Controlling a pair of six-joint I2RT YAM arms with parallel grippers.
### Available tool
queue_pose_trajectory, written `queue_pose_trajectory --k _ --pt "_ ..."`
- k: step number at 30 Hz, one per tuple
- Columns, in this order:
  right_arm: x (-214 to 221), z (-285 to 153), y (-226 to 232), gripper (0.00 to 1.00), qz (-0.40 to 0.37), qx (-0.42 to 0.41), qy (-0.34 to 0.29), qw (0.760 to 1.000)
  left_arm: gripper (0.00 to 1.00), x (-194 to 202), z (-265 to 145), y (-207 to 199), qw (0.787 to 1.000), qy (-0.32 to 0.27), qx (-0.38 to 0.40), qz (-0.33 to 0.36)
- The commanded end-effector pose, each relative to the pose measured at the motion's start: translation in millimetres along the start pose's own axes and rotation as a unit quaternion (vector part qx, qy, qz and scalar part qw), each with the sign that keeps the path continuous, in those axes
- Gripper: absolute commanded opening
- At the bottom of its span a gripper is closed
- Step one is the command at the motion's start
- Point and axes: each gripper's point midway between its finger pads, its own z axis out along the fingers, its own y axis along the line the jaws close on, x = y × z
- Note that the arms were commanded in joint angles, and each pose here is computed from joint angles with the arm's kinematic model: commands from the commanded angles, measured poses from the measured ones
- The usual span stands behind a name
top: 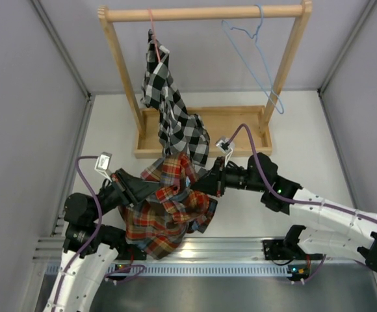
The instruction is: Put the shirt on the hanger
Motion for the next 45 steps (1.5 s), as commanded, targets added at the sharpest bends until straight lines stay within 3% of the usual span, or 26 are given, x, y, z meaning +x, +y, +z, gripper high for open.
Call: queue_pose_trajectory --k 1,2,3,4,5,8,11,13,15,17,18,19,23,25,28,29,31,33,35,37,38,39,40,41,43,45 --pt "-37.3 -14.7 30.7 0.0 -0.06 -0.032 -0.07 0.995 0.0 -5.0 -1.6 -17.1 0.998 -0.011 0.039 0.049" --pt "-33.0 -20.7 12.0 0.0 -0.055 0.024 -0.064 0.996 0.13 -6.4 -1.5 -16.0 0.998 -0.011 0.031 0.057" --pt "-38.0 -35.9 2.4 0.0 -0.072 0.073 -0.067 0.992 0.52 -3.5 -2.1 -4.2 0.997 -0.004 0.006 0.077" --pt "-50.1 -41.6 14.5 0.0 -0.079 0.062 -0.084 0.991 0.52 -5.2 -2.5 -5.8 0.995 -0.006 0.008 0.104" --pt "-54.3 -55.9 3.5 0.0 -0.095 0.118 -0.073 0.986 0.98 -1.5 -4.1 7.8 0.994 0.002 -0.021 0.103" --pt "-76.7 -92.4 -5.8 0.0 -0.139 0.213 -0.072 0.964 0.98 -1.8 -6.9 27.3 0.988 0.004 -0.063 0.138" --pt "-94.0 -134.5 -7.0 0.0 -0.177 0.302 -0.028 0.936 0.98 2.5 -8.3 44.6 0.986 0.017 -0.094 0.136" --pt "-107.4 -162.4 1.8 0.0 -0.194 0.343 0.003 0.919 0.98 -0.5 -8.3 51.9 0.984 0.013 -0.113 0.136" --pt "-138.7 -186.9 21.5 0.0 -0.211 0.366 -0.019 0.906 0.98 -5.9 -6.9 52.6 0.983 0.006 -0.121 0.139" --pt "-141.6 -200.2 19.9 0.0 -0.226 0.397 0.021 0.889 0.98 -14.6 -3.5 46.6 0.981 0.002 -0.122 0.148" --pt "-164.5 -212.2 43.8 0.0 -0.234 0.382 -0.014 0.894 0.98 -18.4 -2.1 43.9 0.981 0.0 -0.123 0.151" --pt "-167.9 -211.6 47.7 0.0 -0.249 0.379 0.003 0.891 0.98 -21.7 0.6 45.8 0.98 0.002 -0.129 0.152" --pt "-208.5 -227.2 134.3 0.0 -0.302 0.238 -0.076 0.92 0.98 -34.0 5.8 47.4 0.978 -0.009 -0.145 0.151" --pt "-207.3 -227.3 146.7 0.0 -0.327 0.206 -0.07 0.92 0.98 -31.4 6.7 63.7 0.977 -0.009 -0.167 0.128" --pt "-184.6 -219.8 116.3 0.0 -0.311 0.24 -0.029 0.919 0.98 -9.8 5.8 108.9 0.973 0.022 -0.211 0.089" --pt "-160.5 -206.6 79.0 0.0 -0.297 0.283 0.023 0.912 0.98 -3.6 5.8 119.8 0.972 0.027 -0.219 0.082" --pt "-138.4 -205.1 50.4 0.02 -0.277 0.318 0.044 0.906 0.98 27.1 4.5 146.3 0.97 0.06 -0.23 0.054" --pt "-93.9 -189.7 13.8 0.02 -0.259 0.33 0.116 0.9 0.98 48.7 5.3 167.3 0.967 0.067 -0.242 0.042" --pt "-55.5 -169.8 0.4 0.0 -0.246 0.289 0.171 0.909 0.98 74.7 14.9 163.2 0.969 0.09 -0.223 0.049" --pt "-52.9 -162.0 -5.4 0.0 -0.243 0.288 0.159 0.913 0.98 108.2 29.3 145.8 0.974 0.125 -0.179 0.065" --pt "-47.0 -161.6 -11.4 0.0 -0.242 0.293 0.164 0.911 0.98 108.7 36.5 144.3 0.973 0.108 -0.184 0.086" --pt "-49.7 -163.1 -13.3 0.0 -0.244 0.3 0.156 0.909 0.98 108.6 47.8 130.7 0.977 0.092 -0.156 0.113" --pt "-57.3 -167.5 -18.5 0.0 -0.246 0.325 0.141 0.902 0.98 140.3 52.1 114.2 0.974 0.134 -0.128 0.13" --pt "-61.3 -170.6 -18.7 0.0 -0.247 0.334 0.132 0.9 0.98 142.8 58.0 110.6 0.972 0.119 -0.131 0.156" --pt "-67.8 -178.1 -12.4 0.0 -0.249 0.334 0.112 0.902 0.98 174.7 68.0 91.5 0.961 0.145 -0.09 0.217" --pt "-76.0 -188.0 2.2 0.0 -0.249 0.321 0.082 0.91 0.98 178.2 84.7 80.9 0.954 0.133 -0.079 0.258"
